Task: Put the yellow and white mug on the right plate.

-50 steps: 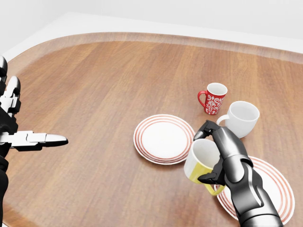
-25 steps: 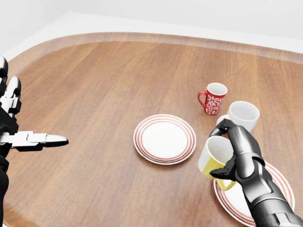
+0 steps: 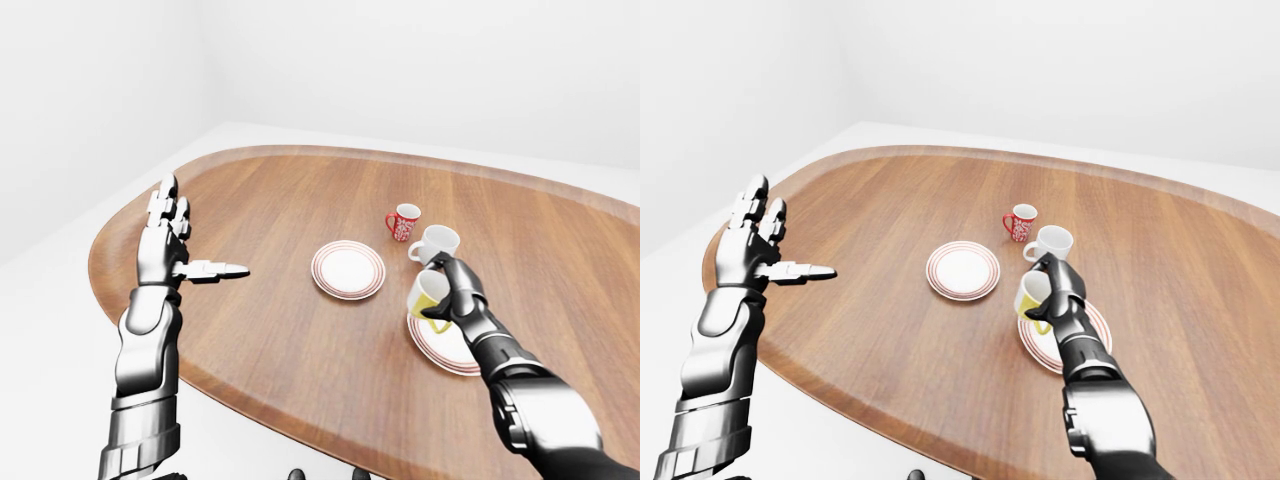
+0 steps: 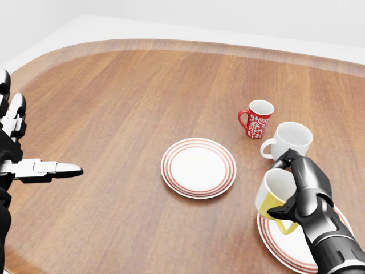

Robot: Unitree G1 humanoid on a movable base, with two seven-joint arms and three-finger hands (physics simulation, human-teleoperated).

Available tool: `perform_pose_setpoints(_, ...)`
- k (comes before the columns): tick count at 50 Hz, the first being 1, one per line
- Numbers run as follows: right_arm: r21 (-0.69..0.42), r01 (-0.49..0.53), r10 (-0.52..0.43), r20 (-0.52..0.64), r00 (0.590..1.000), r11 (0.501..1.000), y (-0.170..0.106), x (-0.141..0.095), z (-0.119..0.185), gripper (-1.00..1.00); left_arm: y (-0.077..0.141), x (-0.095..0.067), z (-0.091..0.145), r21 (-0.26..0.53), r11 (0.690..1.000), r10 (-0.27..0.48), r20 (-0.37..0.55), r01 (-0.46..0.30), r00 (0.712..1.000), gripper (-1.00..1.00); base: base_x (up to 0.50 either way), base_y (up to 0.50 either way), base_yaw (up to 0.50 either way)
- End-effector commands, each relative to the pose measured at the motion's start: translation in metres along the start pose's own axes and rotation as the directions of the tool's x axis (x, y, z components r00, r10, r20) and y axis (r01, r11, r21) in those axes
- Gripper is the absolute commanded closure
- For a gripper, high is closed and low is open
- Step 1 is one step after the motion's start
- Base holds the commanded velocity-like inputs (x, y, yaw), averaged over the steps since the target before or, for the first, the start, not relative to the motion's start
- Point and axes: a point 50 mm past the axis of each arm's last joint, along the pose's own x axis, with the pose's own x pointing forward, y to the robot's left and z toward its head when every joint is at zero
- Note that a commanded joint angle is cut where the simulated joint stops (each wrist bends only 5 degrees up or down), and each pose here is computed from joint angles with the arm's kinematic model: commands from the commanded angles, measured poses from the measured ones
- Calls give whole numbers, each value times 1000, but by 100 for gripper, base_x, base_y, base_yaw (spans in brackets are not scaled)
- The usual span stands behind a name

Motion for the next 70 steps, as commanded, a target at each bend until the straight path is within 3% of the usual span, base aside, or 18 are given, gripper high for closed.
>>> perform_pose_setpoints(1, -76, 27, -28, -9, 1000, 997, -6, 1, -6, 100, 0, 0, 0, 0, 1000, -1, -1, 1, 1000, -100, 0, 0, 0)
perform_pose_setpoints(70, -68, 101, -108, -115, 987, 993, -14, -5, -37, 100, -1, -1, -2, 2, 1000, -1, -9, 1, 1000, -100, 0, 0, 0)
